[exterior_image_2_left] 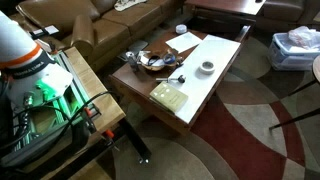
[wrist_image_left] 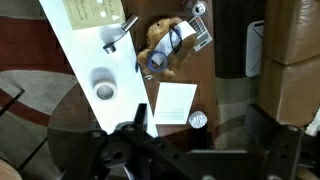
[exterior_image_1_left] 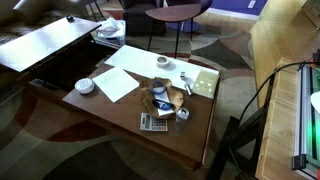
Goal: Put the blue tape next to the book
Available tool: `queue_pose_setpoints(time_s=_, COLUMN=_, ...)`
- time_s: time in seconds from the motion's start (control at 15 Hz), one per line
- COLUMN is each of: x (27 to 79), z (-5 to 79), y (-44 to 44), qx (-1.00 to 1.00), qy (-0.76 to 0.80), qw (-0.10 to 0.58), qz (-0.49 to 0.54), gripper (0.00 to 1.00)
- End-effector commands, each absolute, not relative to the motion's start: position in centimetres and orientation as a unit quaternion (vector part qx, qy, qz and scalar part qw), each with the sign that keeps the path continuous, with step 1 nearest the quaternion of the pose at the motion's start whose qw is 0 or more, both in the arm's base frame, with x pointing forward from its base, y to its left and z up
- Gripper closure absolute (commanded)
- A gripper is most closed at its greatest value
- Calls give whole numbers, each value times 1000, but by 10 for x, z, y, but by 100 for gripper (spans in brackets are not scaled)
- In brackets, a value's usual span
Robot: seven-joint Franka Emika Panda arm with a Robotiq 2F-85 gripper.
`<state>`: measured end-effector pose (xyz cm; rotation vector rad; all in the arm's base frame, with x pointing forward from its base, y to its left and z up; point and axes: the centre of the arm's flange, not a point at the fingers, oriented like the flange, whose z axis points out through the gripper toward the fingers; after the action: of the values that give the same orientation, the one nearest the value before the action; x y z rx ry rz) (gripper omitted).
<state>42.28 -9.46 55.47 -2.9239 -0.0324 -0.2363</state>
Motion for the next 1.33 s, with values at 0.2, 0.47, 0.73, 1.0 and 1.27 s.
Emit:
queue_pose_setpoints(time_s=0.2, x=423, z=555, y=-95, qx=-991, qy=-11, qw=104, qz=-80, gripper=0)
queue_pose_setpoints(time_s=0.47, x=423, z=555, y=-95, qx=-991, qy=-11, qw=104, qz=-80, gripper=0)
queue_pose_setpoints(time_s=0.73, x=423, z=555, y=-95, qx=-991, qy=-11, qw=104, qz=-80, gripper=0)
queue_pose_setpoints(time_s=1.0, x=451, z=524, y=-74, qx=-991, qy=-4, qw=102, qz=-91, gripper=0)
queue_pose_setpoints(time_s=1.27, x=499, z=469, y=-47, qx=-990, qy=0, qw=116, qz=-82, gripper=0)
